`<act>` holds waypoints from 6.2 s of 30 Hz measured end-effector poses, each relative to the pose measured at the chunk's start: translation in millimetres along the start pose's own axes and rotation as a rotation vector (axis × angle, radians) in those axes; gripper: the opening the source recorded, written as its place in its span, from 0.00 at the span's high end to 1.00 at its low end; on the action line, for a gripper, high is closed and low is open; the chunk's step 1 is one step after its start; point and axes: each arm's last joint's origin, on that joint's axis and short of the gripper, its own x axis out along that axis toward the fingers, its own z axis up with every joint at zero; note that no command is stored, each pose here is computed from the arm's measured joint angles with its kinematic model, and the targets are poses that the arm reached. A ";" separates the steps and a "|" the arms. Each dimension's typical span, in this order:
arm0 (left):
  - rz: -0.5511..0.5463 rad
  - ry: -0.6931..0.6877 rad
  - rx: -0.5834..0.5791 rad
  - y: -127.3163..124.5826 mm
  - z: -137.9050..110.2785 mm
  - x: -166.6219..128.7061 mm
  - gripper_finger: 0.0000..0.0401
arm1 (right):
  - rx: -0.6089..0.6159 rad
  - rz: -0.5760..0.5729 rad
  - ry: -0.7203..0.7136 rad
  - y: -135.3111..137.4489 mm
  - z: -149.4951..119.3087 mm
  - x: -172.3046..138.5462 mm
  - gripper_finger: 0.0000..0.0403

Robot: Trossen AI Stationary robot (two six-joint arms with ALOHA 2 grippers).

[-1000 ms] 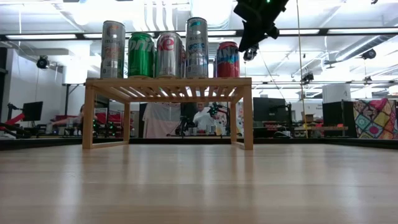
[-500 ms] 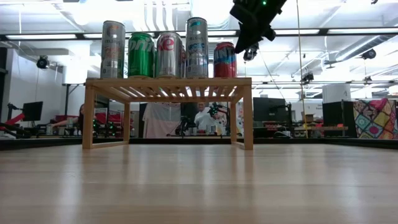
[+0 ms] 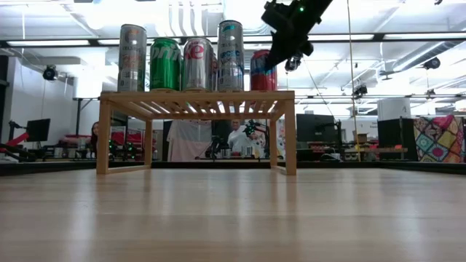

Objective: Place canned beverage on shelf
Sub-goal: Put the top left orange soda can on the shelf, then put the orange soda can on the shelf

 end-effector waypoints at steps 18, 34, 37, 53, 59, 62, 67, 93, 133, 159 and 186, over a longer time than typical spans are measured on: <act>0.000 0.000 0.000 0.0 0.0 0.0 0.16 | -0.029 -0.038 -0.060 -1.9 5.6 -1.9 0.98; 0.000 0.001 0.001 -0.1 -0.1 0.0 0.16 | -0.005 -0.013 -0.076 3.5 4.7 -17.9 0.98; -0.003 0.003 -0.002 -0.9 -0.1 0.5 0.16 | -0.027 0.022 -0.095 14.3 4.0 -27.1 0.98; -0.153 0.098 -0.189 -19.4 33.5 32.1 0.19 | -0.268 0.271 -0.223 93.4 -9.6 -75.5 0.98; -0.304 0.345 -0.361 -10.4 58.6 40.4 0.19 | -0.308 0.309 -0.226 105.7 -15.9 -81.6 0.98; -0.354 0.534 -0.473 -12.4 62.7 42.0 0.19 | -0.325 0.321 -0.214 110.6 -21.4 -81.2 0.98; -0.500 0.918 -0.686 -17.3 74.3 43.1 0.19 | -0.306 0.328 -0.176 113.5 -27.5 -80.5 0.98; -0.604 1.514 -0.403 -138.6 82.4 8.6 0.19 | -0.315 0.398 -0.109 138.5 -57.9 -82.8 0.98; -0.559 1.568 -0.264 -152.4 60.9 -18.0 0.07 | -0.293 0.399 -0.092 141.9 -60.3 -79.6 0.98; -0.550 1.570 -0.277 -178.4 24.9 -30.4 0.07 | -0.282 0.399 -0.090 141.9 -60.3 -79.6 0.98; -0.564 1.562 -0.285 -190.9 5.8 -34.3 0.27 | -0.273 0.400 -0.081 142.6 -63.4 -77.6 0.98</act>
